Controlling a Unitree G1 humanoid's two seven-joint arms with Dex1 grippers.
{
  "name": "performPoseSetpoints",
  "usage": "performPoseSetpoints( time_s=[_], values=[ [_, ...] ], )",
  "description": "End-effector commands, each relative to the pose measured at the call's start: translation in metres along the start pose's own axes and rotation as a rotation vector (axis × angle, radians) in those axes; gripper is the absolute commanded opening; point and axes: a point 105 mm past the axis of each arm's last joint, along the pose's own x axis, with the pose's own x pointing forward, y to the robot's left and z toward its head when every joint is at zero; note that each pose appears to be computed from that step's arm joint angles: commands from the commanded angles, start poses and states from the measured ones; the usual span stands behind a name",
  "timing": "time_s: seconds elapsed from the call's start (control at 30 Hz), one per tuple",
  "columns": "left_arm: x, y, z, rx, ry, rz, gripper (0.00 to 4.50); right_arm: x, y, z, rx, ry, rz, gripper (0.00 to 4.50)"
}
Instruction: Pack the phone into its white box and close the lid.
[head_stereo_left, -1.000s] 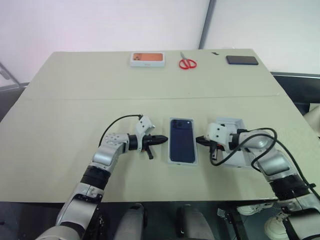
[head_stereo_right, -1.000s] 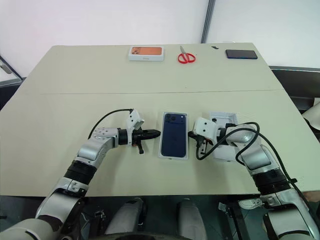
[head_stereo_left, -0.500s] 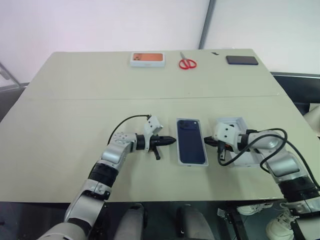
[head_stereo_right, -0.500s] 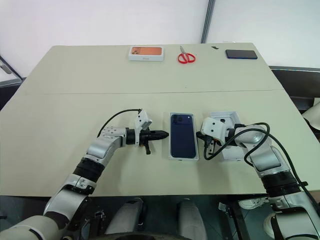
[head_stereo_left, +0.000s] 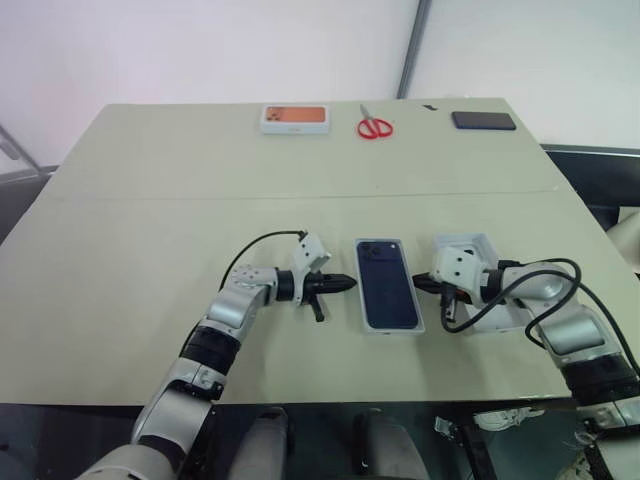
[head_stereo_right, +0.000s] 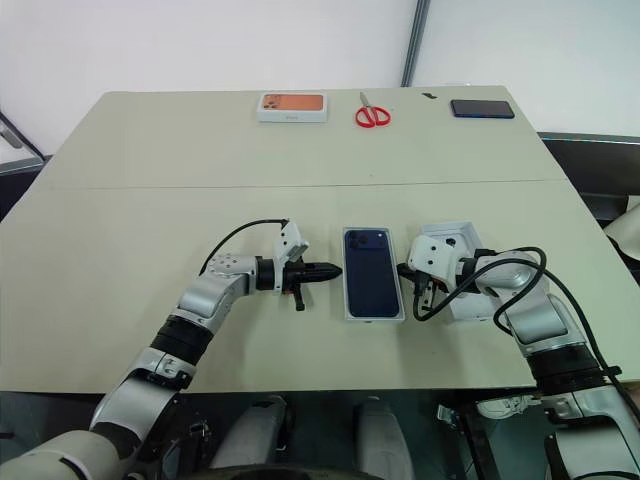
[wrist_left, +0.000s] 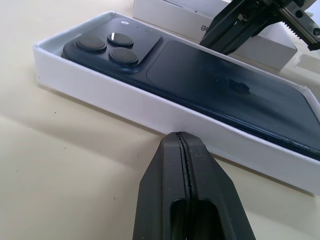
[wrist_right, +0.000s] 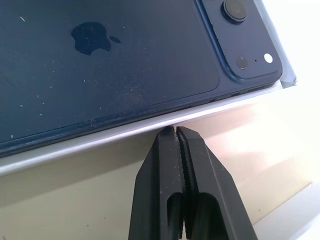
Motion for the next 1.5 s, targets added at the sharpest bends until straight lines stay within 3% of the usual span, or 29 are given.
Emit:
performPoseSetpoints(
  time_s=[0.03,0.37,0.4,0.47,0.53,0.7,0.73,1.07,1.5],
  values=[
    [-0.006,0.007,0.007,0.025,-0.021,0.027,0.00,-0.005,-0.004,0.004,-0.018,-0.015,-0.003,0.08],
    [-0.027,0.020,0.013,0.039,-0.039,0.090,0.00,-0.015,-0.017,0.007,0.014,-0.033,-0.048,0.08],
    [-0.034,0.023,0.018,0.037,-0.060,0.104,0.26,-0.019,-0.023,0.011,0.065,-0.060,-0.063,0.03],
    [-0.049,0.032,0.028,0.075,-0.088,0.155,0.84,-0.026,-0.035,0.015,0.096,-0.085,-0.109,0.57],
    [-0.062,0.038,0.037,0.094,-0.114,0.191,1.82,-0.030,-0.043,0.015,0.074,-0.075,-0.159,1.32],
    [-0.088,0.046,0.048,0.121,-0.149,0.240,4.38,-0.031,-0.053,0.016,0.077,-0.087,-0.226,3.99],
    [-0.093,0.047,0.049,0.130,-0.153,0.252,4.50,-0.029,-0.055,0.018,0.086,-0.105,-0.242,4.48],
    [-0.110,0.034,0.043,0.108,-0.163,0.223,4.50,-0.014,-0.056,0.032,0.323,-0.181,-0.296,4.48],
    [-0.129,0.023,0.021,0.194,-0.162,0.236,4.50,-0.061,-0.032,0.001,0.377,0.007,-0.433,4.48]
  ],
)
